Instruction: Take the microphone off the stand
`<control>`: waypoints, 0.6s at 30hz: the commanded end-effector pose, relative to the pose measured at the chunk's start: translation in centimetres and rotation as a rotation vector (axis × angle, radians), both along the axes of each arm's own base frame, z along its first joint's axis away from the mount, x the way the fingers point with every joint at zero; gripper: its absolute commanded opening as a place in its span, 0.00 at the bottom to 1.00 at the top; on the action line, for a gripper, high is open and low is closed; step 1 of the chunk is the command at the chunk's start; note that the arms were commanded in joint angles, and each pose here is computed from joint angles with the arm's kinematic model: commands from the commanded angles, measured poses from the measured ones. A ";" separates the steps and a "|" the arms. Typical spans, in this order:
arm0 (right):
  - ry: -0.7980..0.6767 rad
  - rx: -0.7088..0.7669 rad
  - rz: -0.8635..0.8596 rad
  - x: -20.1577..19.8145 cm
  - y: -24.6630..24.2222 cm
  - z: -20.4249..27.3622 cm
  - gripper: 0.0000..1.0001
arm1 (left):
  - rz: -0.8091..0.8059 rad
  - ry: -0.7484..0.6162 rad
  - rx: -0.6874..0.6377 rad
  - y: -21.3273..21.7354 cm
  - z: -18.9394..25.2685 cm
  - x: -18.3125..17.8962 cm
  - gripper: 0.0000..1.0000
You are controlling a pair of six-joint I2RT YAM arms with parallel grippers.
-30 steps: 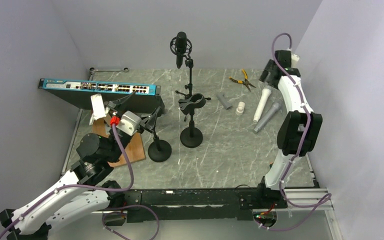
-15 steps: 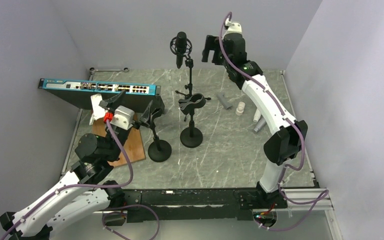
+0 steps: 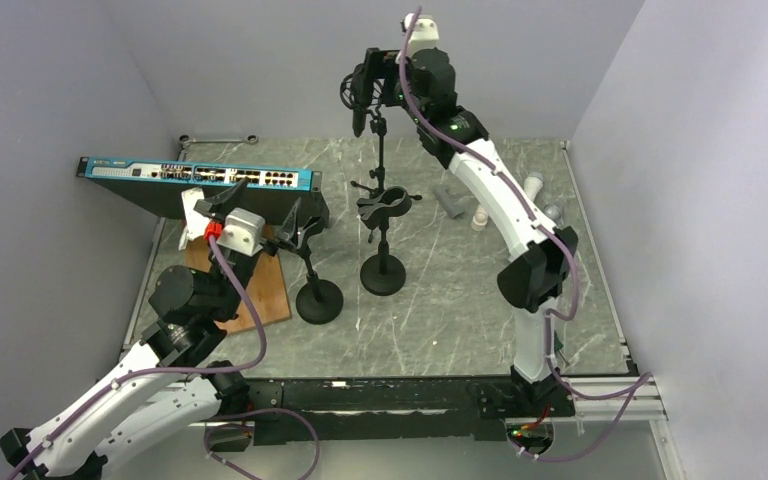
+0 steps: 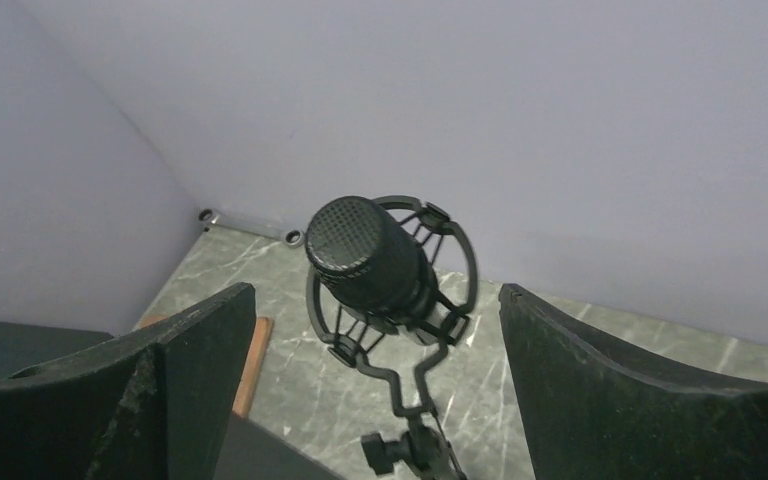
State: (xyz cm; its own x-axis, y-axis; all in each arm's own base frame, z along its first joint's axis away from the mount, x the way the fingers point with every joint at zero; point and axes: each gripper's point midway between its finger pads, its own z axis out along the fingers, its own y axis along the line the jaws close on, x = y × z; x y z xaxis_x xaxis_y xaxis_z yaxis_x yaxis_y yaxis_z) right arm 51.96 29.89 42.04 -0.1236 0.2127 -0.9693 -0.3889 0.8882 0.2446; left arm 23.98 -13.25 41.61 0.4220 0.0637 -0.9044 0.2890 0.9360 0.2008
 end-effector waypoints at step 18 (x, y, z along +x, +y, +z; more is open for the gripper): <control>-0.037 -0.013 0.002 2.2 3.3 -1.1 0.71 | -0.005 -0.003 -0.077 0.9 1.0 0.4 0.92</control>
